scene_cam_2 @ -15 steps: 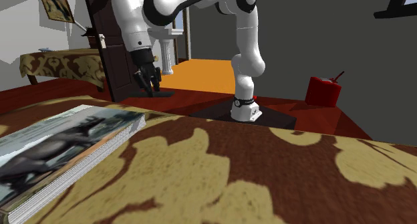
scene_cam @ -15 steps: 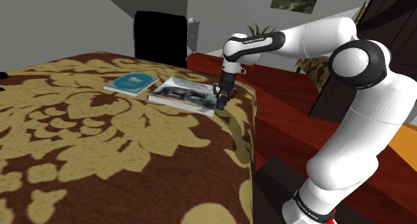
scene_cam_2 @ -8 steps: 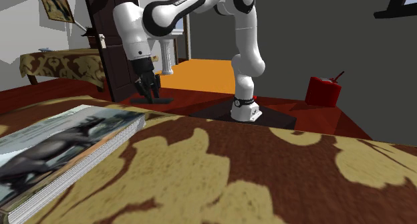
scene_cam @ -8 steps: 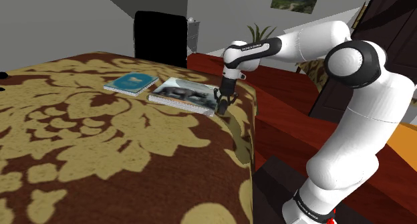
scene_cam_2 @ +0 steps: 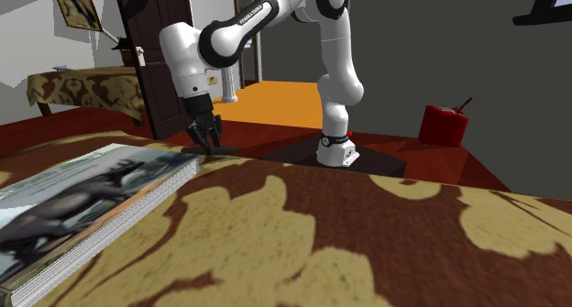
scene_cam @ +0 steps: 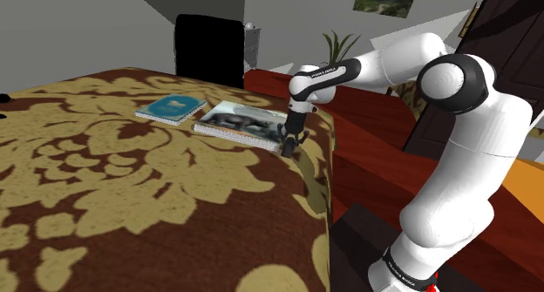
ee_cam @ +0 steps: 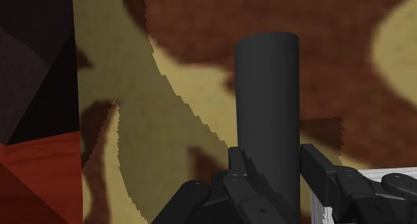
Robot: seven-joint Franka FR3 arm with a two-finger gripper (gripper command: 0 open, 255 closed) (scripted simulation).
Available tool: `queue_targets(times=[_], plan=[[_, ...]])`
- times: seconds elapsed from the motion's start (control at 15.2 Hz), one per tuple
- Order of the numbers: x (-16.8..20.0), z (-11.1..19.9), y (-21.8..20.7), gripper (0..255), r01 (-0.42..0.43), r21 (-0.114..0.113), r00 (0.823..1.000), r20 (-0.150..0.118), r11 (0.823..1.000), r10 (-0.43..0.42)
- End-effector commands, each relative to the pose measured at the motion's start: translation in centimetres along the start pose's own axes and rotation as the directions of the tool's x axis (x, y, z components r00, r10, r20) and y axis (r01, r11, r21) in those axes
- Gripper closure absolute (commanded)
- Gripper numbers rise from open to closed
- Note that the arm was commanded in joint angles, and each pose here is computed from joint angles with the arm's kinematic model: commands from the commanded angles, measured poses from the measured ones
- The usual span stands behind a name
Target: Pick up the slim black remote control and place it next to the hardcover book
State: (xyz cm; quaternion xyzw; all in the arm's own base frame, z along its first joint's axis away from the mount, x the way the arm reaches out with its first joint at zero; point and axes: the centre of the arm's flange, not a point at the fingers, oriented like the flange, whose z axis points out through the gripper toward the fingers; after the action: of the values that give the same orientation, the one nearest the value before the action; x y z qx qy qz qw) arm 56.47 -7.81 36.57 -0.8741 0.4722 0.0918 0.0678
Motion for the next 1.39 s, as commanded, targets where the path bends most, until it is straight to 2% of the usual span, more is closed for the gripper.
queue_targets(times=[0.0,0.4,0.92,0.99,1.32], plan=[[0.3,1.0,-0.1,255,0.0,0.0,1.0,0.0,1.0,0.0],[1.0,4.1,0.0,255,0.0,0.0,1.0,0.0,1.0,0.0],[1.0,4.3,0.1,255,0.0,0.0,1.0,0.0,1.0,0.0],[1.0,4.3,0.0,0,0.0,0.0,1.0,-0.001,1.0,0.0],[1.0,4.3,0.1,0,0.0,0.0,1.0,0.0,1.0,0.0]])
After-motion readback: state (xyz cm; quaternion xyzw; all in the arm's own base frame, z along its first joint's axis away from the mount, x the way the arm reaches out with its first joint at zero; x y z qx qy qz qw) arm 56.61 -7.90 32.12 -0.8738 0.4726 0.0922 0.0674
